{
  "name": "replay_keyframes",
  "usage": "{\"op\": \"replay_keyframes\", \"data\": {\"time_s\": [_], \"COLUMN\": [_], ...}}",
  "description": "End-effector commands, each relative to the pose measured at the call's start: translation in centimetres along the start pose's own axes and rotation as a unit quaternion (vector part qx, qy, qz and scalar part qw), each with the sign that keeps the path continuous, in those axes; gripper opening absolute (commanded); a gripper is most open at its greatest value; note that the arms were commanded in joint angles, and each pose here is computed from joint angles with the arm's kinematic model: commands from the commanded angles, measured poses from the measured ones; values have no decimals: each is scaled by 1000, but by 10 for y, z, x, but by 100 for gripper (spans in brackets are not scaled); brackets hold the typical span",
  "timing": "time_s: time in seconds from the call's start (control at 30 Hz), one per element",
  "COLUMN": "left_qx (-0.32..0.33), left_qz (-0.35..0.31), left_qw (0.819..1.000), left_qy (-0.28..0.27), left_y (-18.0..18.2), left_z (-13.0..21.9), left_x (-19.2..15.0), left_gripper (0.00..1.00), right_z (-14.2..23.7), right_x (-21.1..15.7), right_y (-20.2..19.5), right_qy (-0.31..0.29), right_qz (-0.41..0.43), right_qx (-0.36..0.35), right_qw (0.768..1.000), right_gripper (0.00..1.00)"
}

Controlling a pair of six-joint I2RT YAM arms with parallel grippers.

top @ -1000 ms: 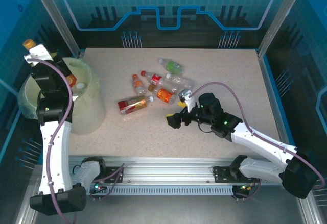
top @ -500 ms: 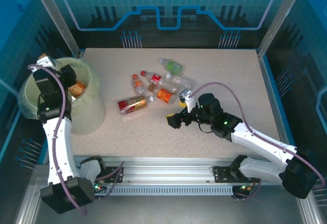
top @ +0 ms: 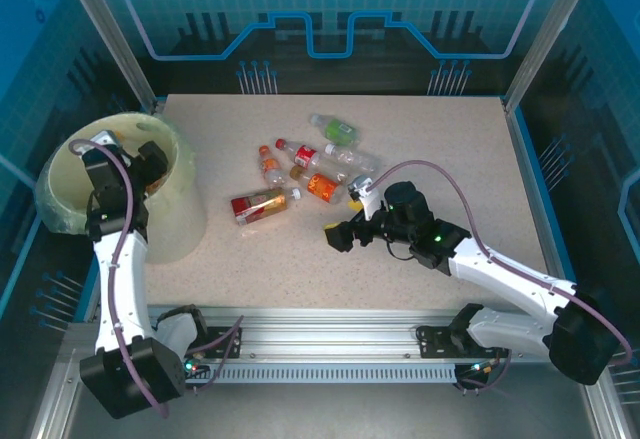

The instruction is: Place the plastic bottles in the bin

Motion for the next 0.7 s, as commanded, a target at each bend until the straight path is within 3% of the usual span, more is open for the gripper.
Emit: {"op": "replay_keyframes", "data": {"time_s": [0.0, 0.27, 0.4, 0.67], "left_qx": [-3, 10, 0, -97], "left_qz": [23, 55, 67, 85], "left_qw": [1000, 998, 997, 991], "left_qy": [-20, -26, -28, -24], "left_y": [-2, -3, -9, -48], "left_z": [9, 23, 33, 64], "left_x": [16, 33, 44, 69], "left_gripper": [87, 99, 99, 99], "right_z": [2, 0, 1, 4], "right_x": [13, 16, 18, 11], "right_y": [6, -8, -20, -71], "right_qy": [-14, -15, -17, 4], "right_qz": [10, -6, -17, -109], "right_qx": [1, -42, -77, -178], "right_qw": [1000, 999, 997, 978], "right_gripper": [100, 100, 100, 100]}}
Point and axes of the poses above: each hand's point on the last joint's axis, 136 mm out from that joint toward the fingers, its own z axis back along the fingers, its own y axis along the line the jaws close on, x = y × z, the point moved 1 cm from there along z, back along the fingers, and after that the axes turned 3 degrees about -z, right-handed, at the moved point
